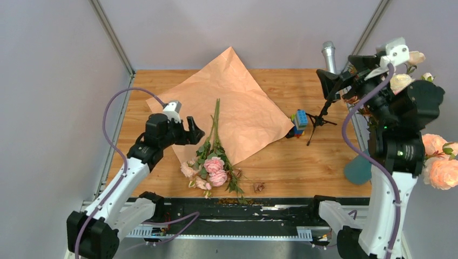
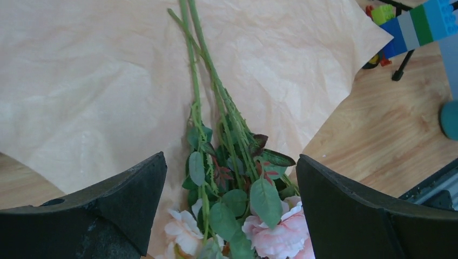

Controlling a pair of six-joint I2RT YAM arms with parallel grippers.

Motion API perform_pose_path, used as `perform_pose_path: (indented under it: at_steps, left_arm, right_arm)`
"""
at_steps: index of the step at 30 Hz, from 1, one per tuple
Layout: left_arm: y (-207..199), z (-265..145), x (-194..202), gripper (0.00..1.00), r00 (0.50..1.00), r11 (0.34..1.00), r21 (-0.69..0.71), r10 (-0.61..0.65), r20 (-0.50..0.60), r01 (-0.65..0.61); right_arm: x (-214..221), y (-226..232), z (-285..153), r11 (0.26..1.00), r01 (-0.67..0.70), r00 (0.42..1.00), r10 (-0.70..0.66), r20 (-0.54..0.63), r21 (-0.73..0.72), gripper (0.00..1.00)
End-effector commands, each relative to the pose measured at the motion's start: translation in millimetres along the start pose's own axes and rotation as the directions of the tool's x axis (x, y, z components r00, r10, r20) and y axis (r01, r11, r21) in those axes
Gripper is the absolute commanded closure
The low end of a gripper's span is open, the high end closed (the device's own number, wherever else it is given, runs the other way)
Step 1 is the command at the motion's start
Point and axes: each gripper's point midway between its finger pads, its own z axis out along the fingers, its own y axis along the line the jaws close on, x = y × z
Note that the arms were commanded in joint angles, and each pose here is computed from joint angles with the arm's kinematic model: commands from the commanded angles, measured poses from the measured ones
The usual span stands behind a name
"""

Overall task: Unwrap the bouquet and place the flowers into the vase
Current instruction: Insert the fake flower into the vase.

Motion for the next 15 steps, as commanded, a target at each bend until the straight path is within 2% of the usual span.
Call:
perform_pose_path:
  at_steps: [1, 5, 8, 13, 15]
  left_arm:
    - [-7.0, 21.8, 18.4, 0.04, 0.998, 0.998, 0.019, -0.054, -0.043, 0.055]
    - [-12.2, 34.4, 34.3, 0.06, 0.993, 0.994, 0.043, -0.092, -0.073, 0.096]
    - [-14.4, 41.5, 38.0, 0.12, 0.990, 0.991, 0.050, -0.117, -0.079, 0.121]
    - [-12.3, 56.2, 42.9, 0.20, 0.990, 0.993, 0.042, -0.103, -0.101, 0.107]
    - [-3.4, 64.9, 45.8, 0.29, 0.989, 0.995, -0.002, -0.097, -0.116, 0.097]
  right_arm:
    - [22.3, 36.2, 21.0, 0.963, -0.157, 0.986, 0.142, -0.085, -0.218, 0.08]
    - [60.2, 48.5, 49.1, 0.956, -0.215, 0.967, 0.180, -0.180, -0.201, 0.10]
    - [88.9, 69.5, 73.3, 0.953, -0.230, 0.952, 0.177, -0.250, -0.198, 0.14]
    - [137.3, 141.3, 107.4, 0.897, -0.301, 0.921, 0.185, -0.344, -0.323, 0.20]
    - [162.8, 167.1, 116.2, 0.871, -0.353, 0.892, 0.203, -0.404, -0.342, 0.23]
